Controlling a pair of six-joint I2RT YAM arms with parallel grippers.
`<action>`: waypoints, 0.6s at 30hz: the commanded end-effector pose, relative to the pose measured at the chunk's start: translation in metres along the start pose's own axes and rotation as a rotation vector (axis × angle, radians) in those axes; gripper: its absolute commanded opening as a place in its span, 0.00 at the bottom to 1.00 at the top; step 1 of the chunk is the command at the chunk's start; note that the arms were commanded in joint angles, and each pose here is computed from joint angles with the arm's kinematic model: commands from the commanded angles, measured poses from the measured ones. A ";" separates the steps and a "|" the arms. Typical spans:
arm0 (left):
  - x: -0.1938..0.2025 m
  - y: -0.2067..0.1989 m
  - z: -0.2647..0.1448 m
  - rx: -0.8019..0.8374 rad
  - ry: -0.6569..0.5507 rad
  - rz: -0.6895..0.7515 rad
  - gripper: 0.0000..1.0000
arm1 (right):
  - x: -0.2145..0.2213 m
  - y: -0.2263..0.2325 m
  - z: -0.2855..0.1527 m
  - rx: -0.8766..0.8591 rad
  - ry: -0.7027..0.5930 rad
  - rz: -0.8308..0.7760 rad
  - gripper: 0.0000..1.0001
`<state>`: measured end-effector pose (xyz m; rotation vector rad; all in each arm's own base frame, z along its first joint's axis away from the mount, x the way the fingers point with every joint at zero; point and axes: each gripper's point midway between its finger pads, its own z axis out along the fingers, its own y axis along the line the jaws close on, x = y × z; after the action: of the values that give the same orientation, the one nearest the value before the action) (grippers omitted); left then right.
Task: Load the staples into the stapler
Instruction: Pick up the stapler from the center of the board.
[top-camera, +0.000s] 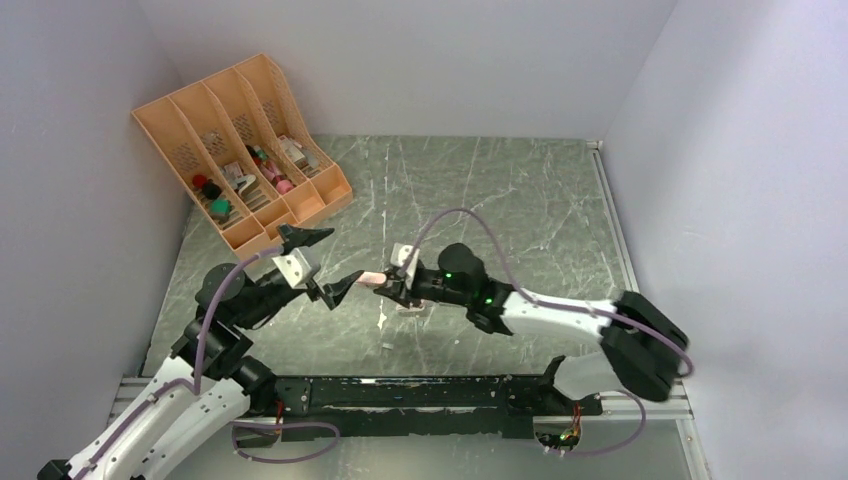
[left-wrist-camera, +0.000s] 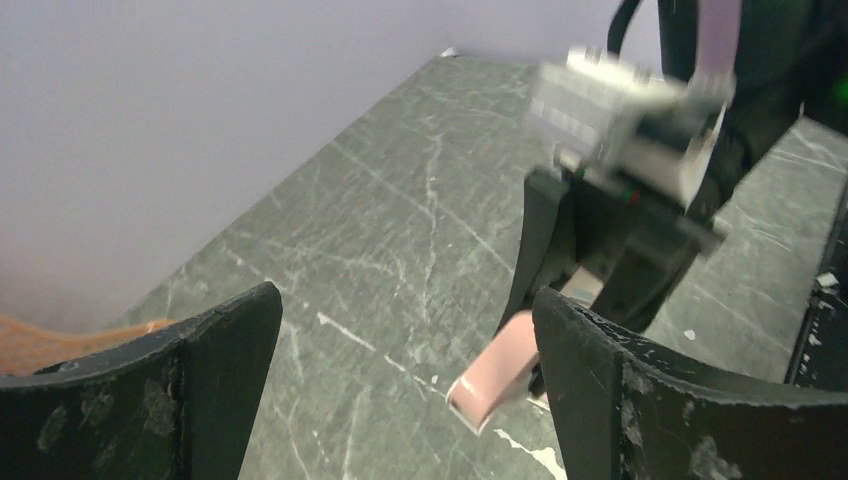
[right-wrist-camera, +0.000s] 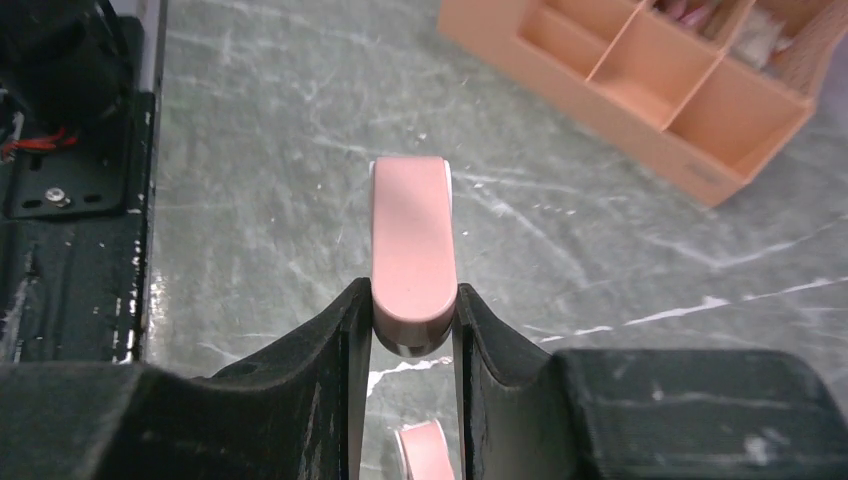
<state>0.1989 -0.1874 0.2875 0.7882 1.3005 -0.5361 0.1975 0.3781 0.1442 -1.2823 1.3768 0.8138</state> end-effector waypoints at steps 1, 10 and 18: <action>-0.036 -0.027 0.003 0.210 -0.085 0.119 0.99 | -0.023 0.000 -0.038 0.025 -0.018 -0.033 0.24; -0.071 -0.063 0.008 0.476 -0.198 0.157 0.99 | -0.089 0.014 -0.102 0.005 -0.107 -0.088 0.23; -0.062 -0.084 0.022 0.637 -0.179 0.075 0.94 | -0.129 0.015 -0.130 0.028 -0.194 -0.135 0.22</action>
<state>0.1548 -0.2528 0.3222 1.2117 1.0236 -0.8519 0.1436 0.2987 0.2738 -1.2323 1.1762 0.8063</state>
